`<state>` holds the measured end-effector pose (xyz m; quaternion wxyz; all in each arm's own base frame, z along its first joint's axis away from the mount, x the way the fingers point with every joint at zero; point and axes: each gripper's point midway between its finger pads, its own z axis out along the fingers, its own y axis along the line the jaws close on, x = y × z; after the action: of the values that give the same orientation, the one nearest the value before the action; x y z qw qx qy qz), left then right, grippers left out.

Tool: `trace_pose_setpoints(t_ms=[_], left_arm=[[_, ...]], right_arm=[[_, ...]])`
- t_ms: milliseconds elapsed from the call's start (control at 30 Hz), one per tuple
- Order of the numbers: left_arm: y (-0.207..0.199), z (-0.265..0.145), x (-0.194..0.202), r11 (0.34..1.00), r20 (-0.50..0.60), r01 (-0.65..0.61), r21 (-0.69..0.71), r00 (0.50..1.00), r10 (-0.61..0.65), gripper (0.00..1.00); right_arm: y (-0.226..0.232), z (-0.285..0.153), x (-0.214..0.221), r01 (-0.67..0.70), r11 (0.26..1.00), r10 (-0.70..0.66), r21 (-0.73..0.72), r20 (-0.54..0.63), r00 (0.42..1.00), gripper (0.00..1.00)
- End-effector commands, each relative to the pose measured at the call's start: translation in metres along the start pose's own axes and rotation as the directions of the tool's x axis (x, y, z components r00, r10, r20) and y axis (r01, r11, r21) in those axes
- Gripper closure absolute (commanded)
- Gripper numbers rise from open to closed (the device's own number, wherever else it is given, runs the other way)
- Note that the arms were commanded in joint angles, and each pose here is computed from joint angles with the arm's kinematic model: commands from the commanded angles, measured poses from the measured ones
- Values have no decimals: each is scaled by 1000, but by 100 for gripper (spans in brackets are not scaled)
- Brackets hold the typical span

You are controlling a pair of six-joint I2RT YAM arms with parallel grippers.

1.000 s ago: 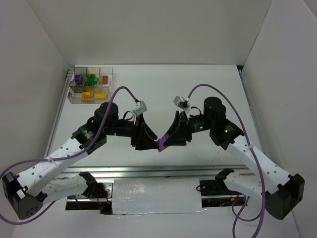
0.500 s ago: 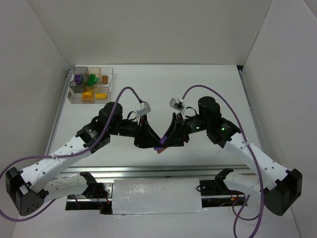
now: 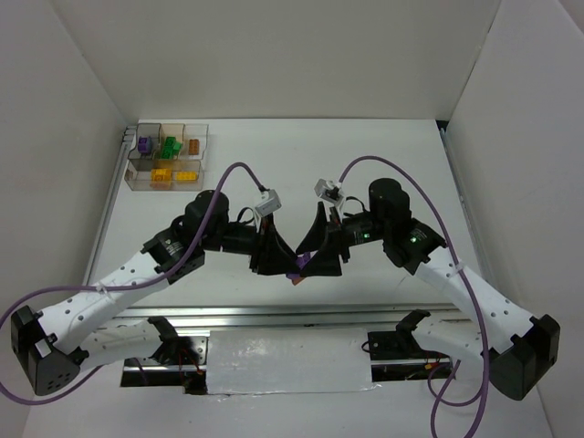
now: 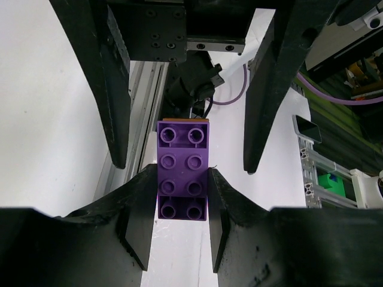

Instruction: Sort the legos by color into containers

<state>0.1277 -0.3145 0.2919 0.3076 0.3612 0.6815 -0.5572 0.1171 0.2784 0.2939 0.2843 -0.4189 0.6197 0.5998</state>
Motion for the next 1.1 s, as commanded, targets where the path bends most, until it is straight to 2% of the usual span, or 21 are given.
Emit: trace_pose_setpoints(t_ms=[0, 33, 300, 467, 600, 633, 800, 867, 933, 967, 1033, 1067], left_arm=[[-16, -5, -20, 996, 64, -83, 21, 995, 82, 100], [-17, -6, -22, 996, 71, -91, 20, 993, 89, 100], [-20, -14, -33, 994, 121, -112, -15, 986, 113, 100], [-29, -19, -38, 990, 156, -139, 3, 978, 137, 100], [-31, -19, -36, 990, 150, -140, 22, 979, 135, 100], [-31, -19, -34, 990, 146, -137, 26, 980, 132, 100], [-33, -19, -35, 989, 162, -147, 36, 977, 139, 100], [-32, -18, -34, 989, 162, -142, 35, 978, 135, 100], [-31, -18, -33, 989, 161, -142, 33, 978, 135, 100], [-32, -18, -32, 989, 160, -143, 36, 978, 135, 100], [-32, -19, -32, 989, 159, -142, 34, 978, 134, 100], [-32, -19, -32, 989, 161, -142, 33, 978, 135, 100]], right_arm=[[5, -1, -14, 85, 996, -85, 11, 42, 995, 11], [4, -1, -14, 87, 996, -88, 18, 46, 995, 1], [-8, -2, -6, 45, 996, -51, 73, 78, 996, 0], [-1, -1, -5, 59, 998, -61, 23, 117, 991, 1], [2, -1, -9, 53, 999, -54, 9, 138, 989, 13], [5, -1, -13, 75, 997, -74, -2, 152, 986, 19], [10, -3, -20, 84, 996, -81, -8, 183, 980, 18], [14, -3, -24, 94, 995, -89, -18, 194, 977, 21], [14, -3, -24, 97, 995, -91, -22, 192, 977, 39], [14, -3, -24, 99, 995, -93, -21, 192, 977, 54], [12, -2, -23, 87, 996, -83, -17, 184, 980, 59], [10, -2, -22, 88, 996, -84, -16, 180, 980, 56]])
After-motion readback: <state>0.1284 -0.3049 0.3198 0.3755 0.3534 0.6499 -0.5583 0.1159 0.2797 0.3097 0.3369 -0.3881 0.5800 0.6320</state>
